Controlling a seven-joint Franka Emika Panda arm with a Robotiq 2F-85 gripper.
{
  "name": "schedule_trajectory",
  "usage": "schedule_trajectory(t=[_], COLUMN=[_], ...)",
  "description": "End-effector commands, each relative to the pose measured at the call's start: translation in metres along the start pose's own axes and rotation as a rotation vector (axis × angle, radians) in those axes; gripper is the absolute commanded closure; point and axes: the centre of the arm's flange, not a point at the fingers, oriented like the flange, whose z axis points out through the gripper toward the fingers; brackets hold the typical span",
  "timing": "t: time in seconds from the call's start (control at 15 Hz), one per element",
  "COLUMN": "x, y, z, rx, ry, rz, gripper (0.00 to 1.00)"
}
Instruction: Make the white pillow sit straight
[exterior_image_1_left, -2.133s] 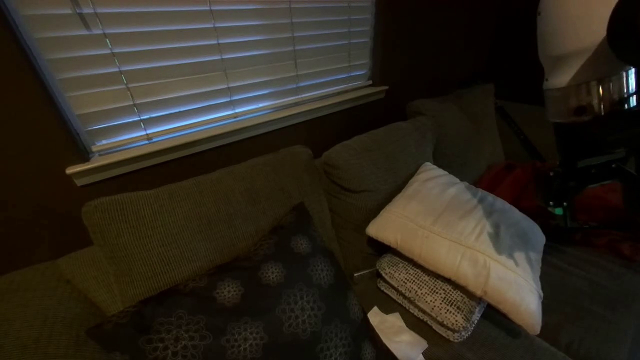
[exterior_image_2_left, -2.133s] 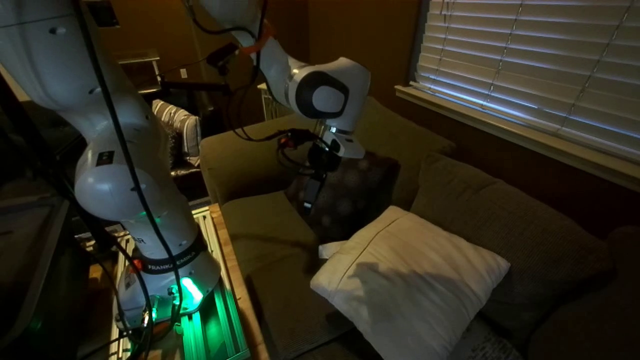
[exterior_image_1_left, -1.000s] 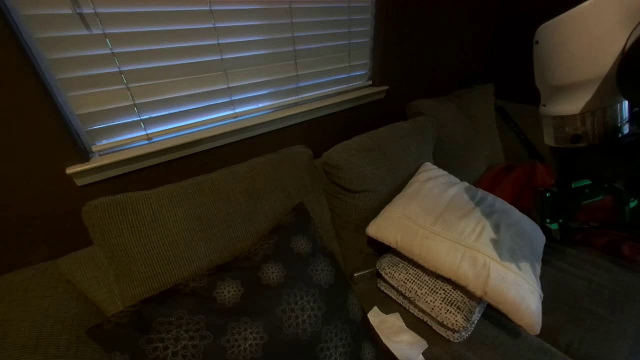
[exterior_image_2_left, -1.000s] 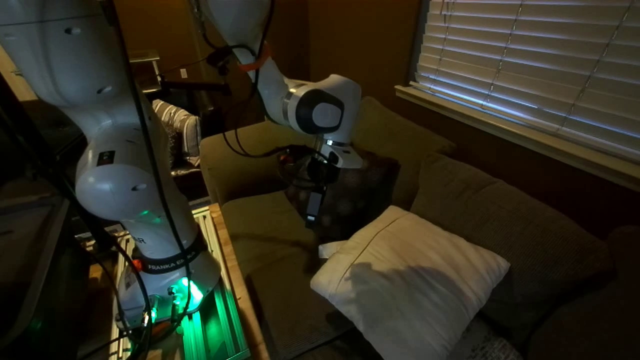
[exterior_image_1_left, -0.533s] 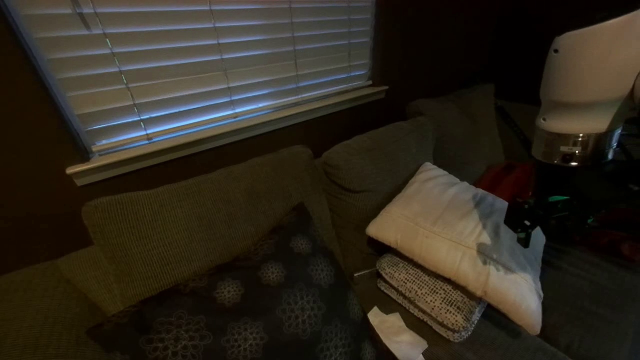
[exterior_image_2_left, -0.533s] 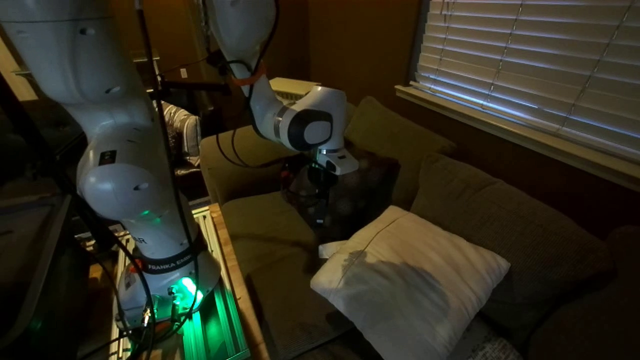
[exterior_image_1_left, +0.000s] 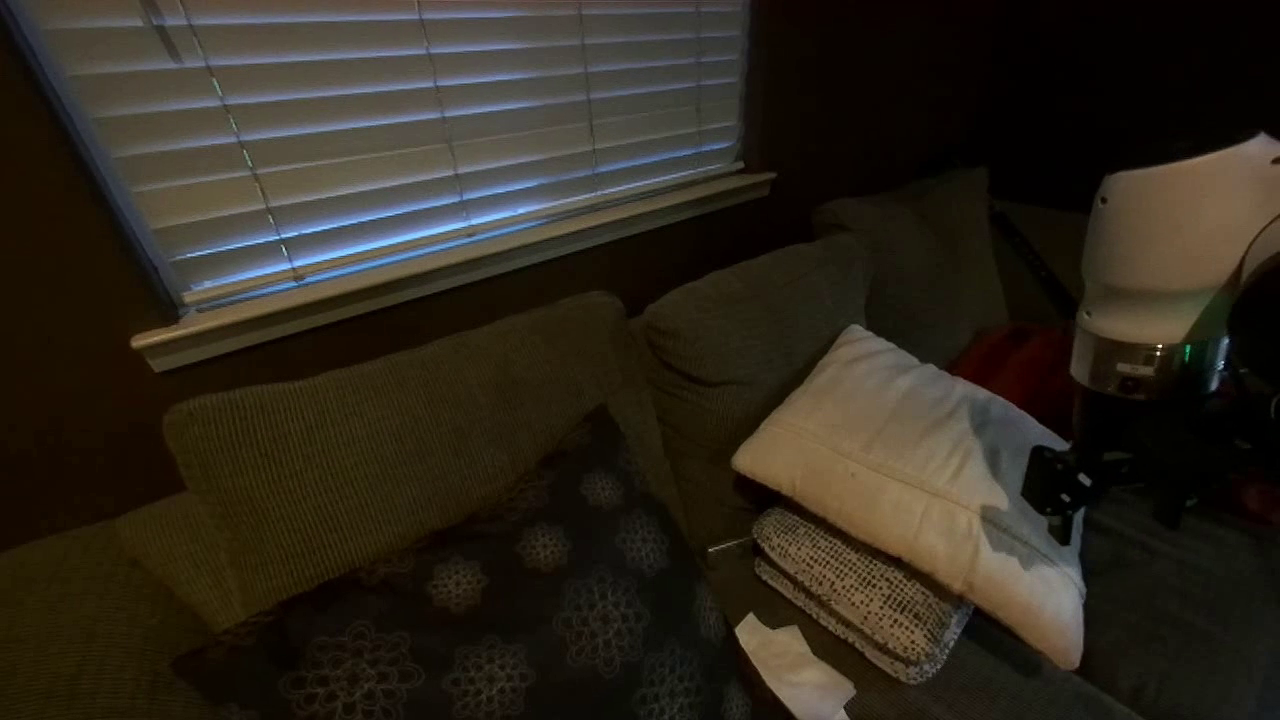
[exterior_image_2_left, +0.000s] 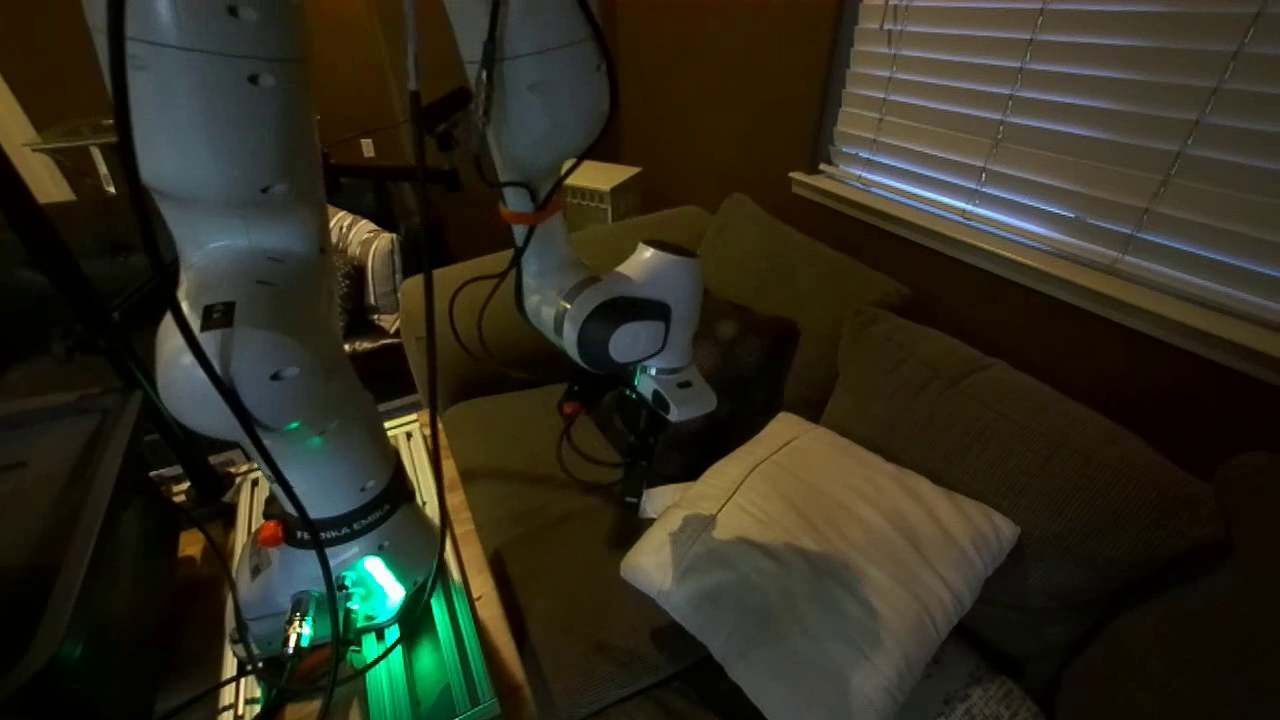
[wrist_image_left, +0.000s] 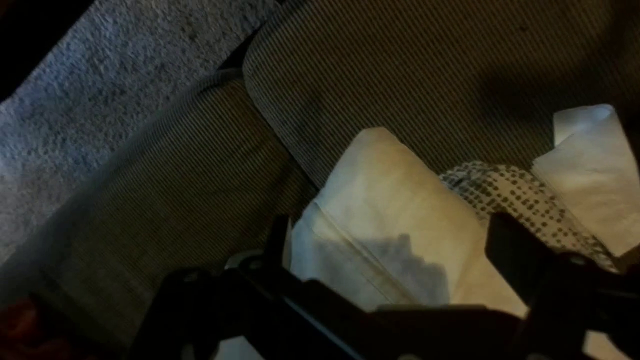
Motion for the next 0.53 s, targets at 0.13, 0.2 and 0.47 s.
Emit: schedule_trajectory(t=[0.13, 0.2, 0.47], x=[0.01, 0.011, 0.014], y=[0.006, 0.006, -0.006], z=[0.055, 0.062, 0.079], rx=[-0.126, -0.156, -0.27], ry=[-0.107, -0.113, -0.092], rz=[0.132, 0.153, 0.234], gripper=[0.0, 0.0, 0.0])
